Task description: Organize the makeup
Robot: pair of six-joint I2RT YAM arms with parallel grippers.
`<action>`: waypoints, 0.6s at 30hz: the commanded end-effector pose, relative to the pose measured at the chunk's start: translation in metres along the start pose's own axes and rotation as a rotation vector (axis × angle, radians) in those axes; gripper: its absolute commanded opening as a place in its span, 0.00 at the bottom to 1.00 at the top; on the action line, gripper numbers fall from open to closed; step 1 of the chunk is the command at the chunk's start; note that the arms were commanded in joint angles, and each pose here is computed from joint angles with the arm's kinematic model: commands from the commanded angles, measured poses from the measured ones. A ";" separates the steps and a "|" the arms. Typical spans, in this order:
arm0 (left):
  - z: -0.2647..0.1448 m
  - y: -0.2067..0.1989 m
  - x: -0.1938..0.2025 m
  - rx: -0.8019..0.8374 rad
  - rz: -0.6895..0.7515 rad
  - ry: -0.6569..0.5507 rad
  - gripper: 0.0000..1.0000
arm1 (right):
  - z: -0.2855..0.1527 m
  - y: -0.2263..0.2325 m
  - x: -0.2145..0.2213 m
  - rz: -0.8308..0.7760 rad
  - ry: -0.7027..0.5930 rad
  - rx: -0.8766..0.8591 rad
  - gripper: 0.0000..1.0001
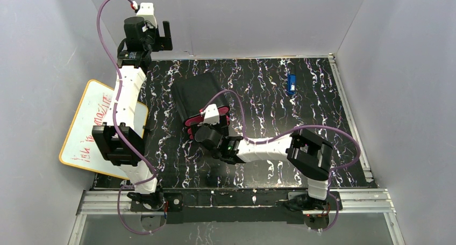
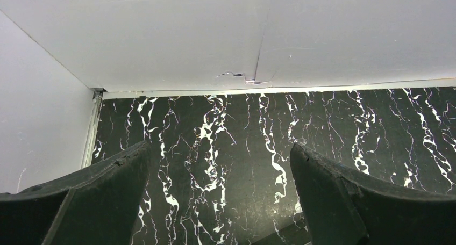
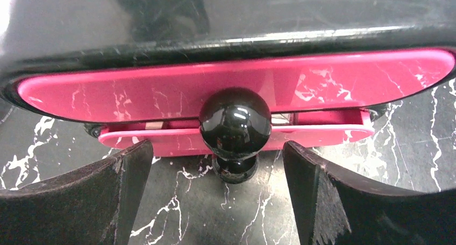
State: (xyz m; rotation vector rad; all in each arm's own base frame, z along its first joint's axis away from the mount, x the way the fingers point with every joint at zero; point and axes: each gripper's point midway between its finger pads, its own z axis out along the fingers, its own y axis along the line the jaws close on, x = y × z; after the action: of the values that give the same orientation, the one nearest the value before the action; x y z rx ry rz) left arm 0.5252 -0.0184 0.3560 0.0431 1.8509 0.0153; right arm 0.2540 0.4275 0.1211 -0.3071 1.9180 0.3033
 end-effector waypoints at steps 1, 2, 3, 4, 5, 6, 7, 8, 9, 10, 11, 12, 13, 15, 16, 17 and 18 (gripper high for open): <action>-0.015 -0.002 -0.012 0.013 0.002 -0.026 0.98 | 0.005 0.003 -0.024 0.048 -0.114 0.014 0.98; -0.015 -0.002 -0.012 0.014 0.002 -0.027 0.98 | 0.005 0.003 -0.026 0.049 -0.125 0.013 0.98; -0.016 -0.003 -0.014 0.015 0.000 -0.030 0.98 | 0.005 0.003 -0.029 0.049 -0.140 0.011 0.98; -0.016 -0.003 -0.014 0.016 -0.001 -0.031 0.98 | 0.005 0.004 -0.032 0.048 -0.157 0.005 0.98; -0.016 -0.003 -0.013 0.017 0.000 -0.028 0.98 | 0.005 0.004 -0.034 0.049 -0.174 0.000 0.98; -0.017 -0.003 -0.014 0.016 0.000 -0.030 0.98 | 0.006 0.004 -0.036 0.043 -0.185 -0.001 0.98; -0.017 -0.003 -0.014 0.016 0.000 -0.029 0.98 | 0.006 0.005 -0.037 0.037 -0.191 0.000 0.98; -0.017 -0.003 -0.015 0.016 -0.001 -0.031 0.98 | 0.007 0.005 -0.038 0.031 -0.196 0.000 0.98; -0.018 -0.003 -0.015 0.017 -0.001 -0.030 0.98 | 0.007 0.006 -0.041 0.024 -0.200 0.001 0.98; -0.018 -0.003 -0.015 0.018 -0.001 -0.030 0.99 | 0.006 0.005 -0.042 0.014 -0.195 0.004 0.98; -0.018 -0.003 -0.014 0.018 0.000 -0.028 0.98 | 0.005 0.005 -0.041 0.007 -0.178 0.003 0.98; -0.018 -0.003 -0.014 0.019 -0.001 -0.028 0.98 | 0.001 0.006 -0.039 0.000 -0.150 -0.012 0.99; -0.018 -0.003 -0.013 0.019 0.000 -0.025 0.98 | -0.005 0.007 -0.039 -0.011 -0.112 -0.038 0.99; -0.018 -0.001 -0.012 0.008 -0.002 -0.024 0.98 | -0.020 0.008 -0.031 -0.038 -0.026 -0.099 0.99; -0.018 0.000 -0.012 0.000 -0.001 -0.026 0.98 | -0.030 0.010 -0.025 -0.048 0.032 -0.150 0.99; -0.018 0.002 -0.012 -0.013 0.000 -0.029 0.98 | -0.042 0.015 -0.021 -0.063 0.088 -0.220 0.99; -0.018 0.004 -0.011 -0.022 0.001 -0.027 0.98 | -0.056 0.016 -0.018 -0.074 0.131 -0.262 0.99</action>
State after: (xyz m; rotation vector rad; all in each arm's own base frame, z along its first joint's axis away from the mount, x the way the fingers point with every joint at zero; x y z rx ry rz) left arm 0.5241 -0.0190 0.3519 0.0451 1.8635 0.0116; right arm 0.2449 0.4295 0.1258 -0.4497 1.8925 0.3255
